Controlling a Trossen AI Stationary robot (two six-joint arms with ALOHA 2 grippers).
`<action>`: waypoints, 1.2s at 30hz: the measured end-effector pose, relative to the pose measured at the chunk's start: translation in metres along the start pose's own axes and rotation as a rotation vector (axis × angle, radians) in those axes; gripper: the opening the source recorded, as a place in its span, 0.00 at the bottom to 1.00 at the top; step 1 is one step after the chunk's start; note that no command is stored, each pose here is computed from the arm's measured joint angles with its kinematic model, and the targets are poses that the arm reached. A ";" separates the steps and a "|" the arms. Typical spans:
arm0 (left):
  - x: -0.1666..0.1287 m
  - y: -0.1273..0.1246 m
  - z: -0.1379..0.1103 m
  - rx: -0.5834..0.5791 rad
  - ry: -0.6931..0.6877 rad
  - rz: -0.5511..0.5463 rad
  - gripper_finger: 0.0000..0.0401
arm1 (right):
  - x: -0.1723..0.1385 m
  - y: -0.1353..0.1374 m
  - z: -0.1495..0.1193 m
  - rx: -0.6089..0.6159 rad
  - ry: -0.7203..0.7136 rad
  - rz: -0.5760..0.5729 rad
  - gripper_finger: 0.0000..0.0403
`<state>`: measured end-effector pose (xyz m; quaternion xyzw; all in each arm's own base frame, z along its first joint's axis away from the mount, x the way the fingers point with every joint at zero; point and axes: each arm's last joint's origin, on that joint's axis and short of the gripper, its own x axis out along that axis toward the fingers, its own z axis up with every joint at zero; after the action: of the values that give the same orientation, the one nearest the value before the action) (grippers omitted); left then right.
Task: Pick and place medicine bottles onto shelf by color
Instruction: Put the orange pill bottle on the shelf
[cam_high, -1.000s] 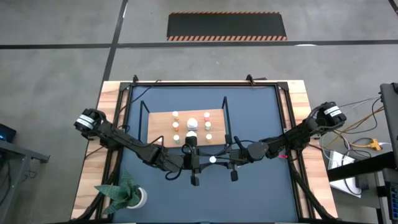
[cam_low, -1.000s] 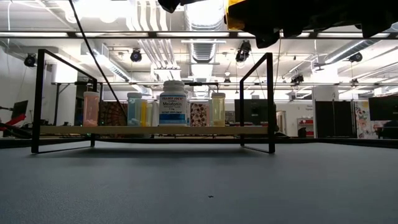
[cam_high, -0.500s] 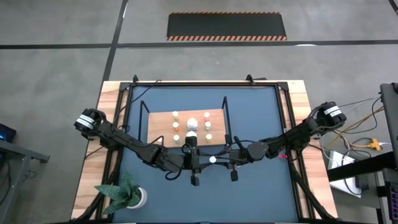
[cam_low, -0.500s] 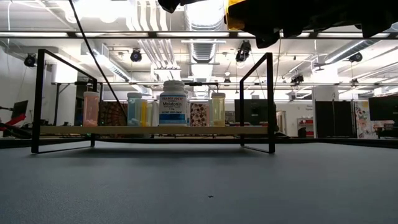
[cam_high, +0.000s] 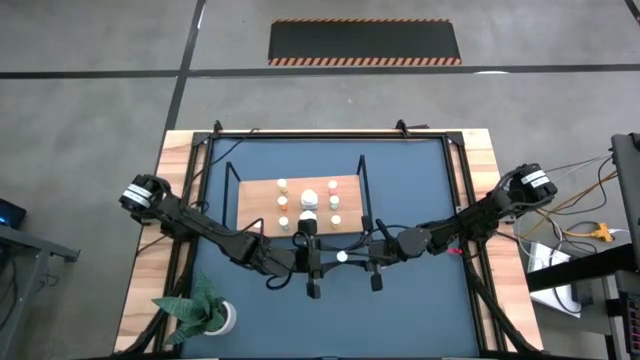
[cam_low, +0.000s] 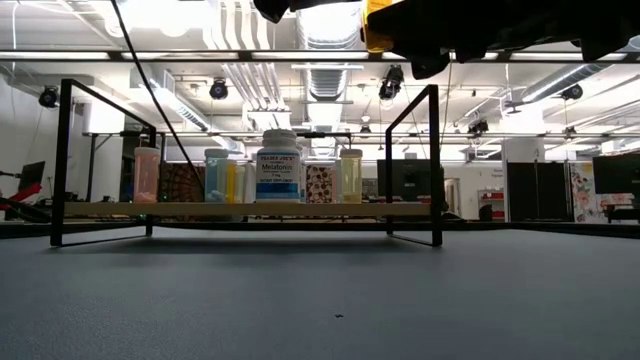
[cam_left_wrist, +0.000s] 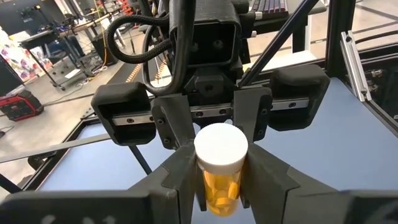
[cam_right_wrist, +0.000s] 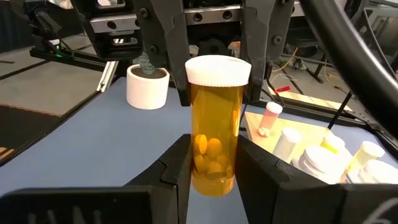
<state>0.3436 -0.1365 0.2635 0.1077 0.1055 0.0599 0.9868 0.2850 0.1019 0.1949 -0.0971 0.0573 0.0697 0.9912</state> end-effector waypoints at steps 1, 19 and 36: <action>0.000 0.000 0.000 0.000 0.000 0.000 0.24 | 0.000 0.000 0.000 0.004 0.000 0.000 0.24; 0.000 -0.001 -0.001 -0.001 -0.001 -0.017 0.24 | 0.000 0.000 0.000 0.024 0.005 0.000 0.45; -0.019 0.015 0.006 0.051 0.092 0.120 0.24 | -0.011 -0.005 0.011 0.038 0.032 -0.021 0.60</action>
<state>0.3253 -0.1257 0.2767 0.1361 0.1457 0.1211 0.9724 0.2756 0.0977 0.2081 -0.0798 0.0733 0.0566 0.9925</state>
